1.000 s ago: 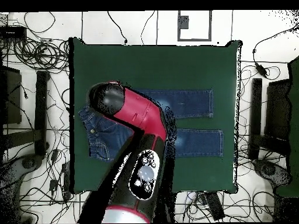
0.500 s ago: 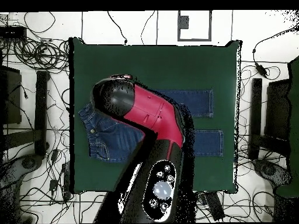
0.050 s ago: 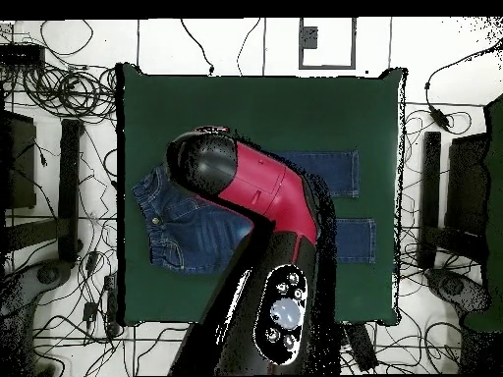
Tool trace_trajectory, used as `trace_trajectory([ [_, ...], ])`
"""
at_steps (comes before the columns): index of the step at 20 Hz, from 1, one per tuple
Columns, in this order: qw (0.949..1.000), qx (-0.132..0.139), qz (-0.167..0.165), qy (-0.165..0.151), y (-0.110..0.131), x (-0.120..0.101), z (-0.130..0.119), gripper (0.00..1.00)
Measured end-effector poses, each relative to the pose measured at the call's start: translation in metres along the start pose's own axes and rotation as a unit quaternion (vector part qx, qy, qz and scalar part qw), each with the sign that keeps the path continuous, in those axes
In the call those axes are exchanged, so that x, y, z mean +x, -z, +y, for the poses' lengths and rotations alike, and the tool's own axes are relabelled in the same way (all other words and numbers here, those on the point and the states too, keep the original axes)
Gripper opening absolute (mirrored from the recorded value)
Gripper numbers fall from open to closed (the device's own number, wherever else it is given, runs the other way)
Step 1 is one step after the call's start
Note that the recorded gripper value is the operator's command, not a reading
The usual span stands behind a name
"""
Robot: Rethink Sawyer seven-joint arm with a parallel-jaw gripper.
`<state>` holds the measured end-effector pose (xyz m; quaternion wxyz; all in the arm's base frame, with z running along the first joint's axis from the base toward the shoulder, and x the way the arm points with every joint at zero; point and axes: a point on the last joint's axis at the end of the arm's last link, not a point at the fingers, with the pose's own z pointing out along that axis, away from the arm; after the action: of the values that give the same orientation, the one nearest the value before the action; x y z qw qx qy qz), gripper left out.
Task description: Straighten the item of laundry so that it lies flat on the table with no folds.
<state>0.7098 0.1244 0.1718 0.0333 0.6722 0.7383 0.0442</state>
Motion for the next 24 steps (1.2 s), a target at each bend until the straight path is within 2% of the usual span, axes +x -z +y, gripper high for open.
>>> trace_trajectory([
  [6,0.9999,0.010,0.010,0.008,-0.018,0.013,-0.001,1.00],
  [15,0.9995,0.021,0.010,0.022,-0.060,0.027,0.003,1.00],
  [16,0.9995,0.019,0.008,0.025,-0.075,0.029,0.006,1.00],
  [20,0.9994,0.019,0.003,0.027,-0.099,0.031,0.007,1.00],
  [24,0.9989,0.031,0.002,0.034,-0.136,0.043,-0.002,1.00],
])
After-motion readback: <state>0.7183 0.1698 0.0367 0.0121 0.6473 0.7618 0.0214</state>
